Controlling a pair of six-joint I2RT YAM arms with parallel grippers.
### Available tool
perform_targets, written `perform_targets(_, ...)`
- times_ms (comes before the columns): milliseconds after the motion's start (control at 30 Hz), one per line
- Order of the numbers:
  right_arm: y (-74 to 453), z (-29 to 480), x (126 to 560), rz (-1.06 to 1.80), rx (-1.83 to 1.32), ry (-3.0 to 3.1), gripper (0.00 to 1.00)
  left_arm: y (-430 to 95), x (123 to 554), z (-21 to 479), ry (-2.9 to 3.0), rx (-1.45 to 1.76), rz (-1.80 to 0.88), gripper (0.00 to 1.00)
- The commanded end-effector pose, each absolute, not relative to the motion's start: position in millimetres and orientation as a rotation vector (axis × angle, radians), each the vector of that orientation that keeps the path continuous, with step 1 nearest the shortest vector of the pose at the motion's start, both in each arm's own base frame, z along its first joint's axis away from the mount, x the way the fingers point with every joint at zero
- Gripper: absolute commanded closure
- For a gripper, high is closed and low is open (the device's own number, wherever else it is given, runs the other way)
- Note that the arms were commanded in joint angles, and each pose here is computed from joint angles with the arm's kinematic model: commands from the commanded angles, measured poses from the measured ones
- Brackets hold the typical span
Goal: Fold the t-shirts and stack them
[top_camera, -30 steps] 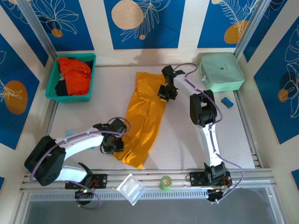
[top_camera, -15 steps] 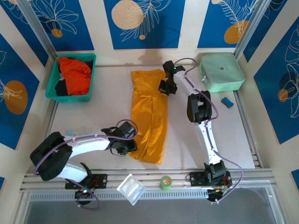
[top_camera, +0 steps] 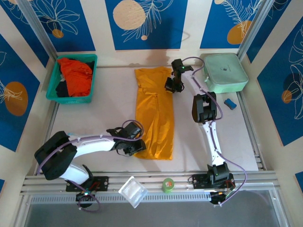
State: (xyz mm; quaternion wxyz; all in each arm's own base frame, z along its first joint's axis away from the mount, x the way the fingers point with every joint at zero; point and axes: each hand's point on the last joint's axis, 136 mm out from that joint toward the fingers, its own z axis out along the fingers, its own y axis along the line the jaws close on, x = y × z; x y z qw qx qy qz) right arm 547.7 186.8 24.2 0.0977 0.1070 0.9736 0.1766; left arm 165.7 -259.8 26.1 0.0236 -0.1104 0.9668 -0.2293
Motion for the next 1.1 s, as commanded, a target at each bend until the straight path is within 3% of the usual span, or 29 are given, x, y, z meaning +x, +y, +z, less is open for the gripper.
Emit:
perform_targets(0,181,2,518,0.474,0.311,3.014,0.97,-252,164,33,3.020,-0.284,-0.583,0.56)
perform_targets(267,185,88,506,0.508,0.202,2.890,0.74,-259,169,44,2.993,-0.244,-0.600,0.55)
perform_targets(500,205,119,421,0.522,0.044,2.864,0.59,-230,165,33,2.966,-0.322,-0.494,0.55)
perform_targets(667,230,116,347,0.500,-0.114,2.903,0.59,-231,155,13,2.981,-0.391,-0.580,0.57)
perform_targets(800,245,103,296,0.481,-0.189,2.959,0.63,-237,150,5,2.989,-0.401,-0.647,0.59)
perform_targets(1067,271,86,219,0.401,-0.318,3.025,0.68,-243,148,25,2.953,-0.369,-0.686,0.59)
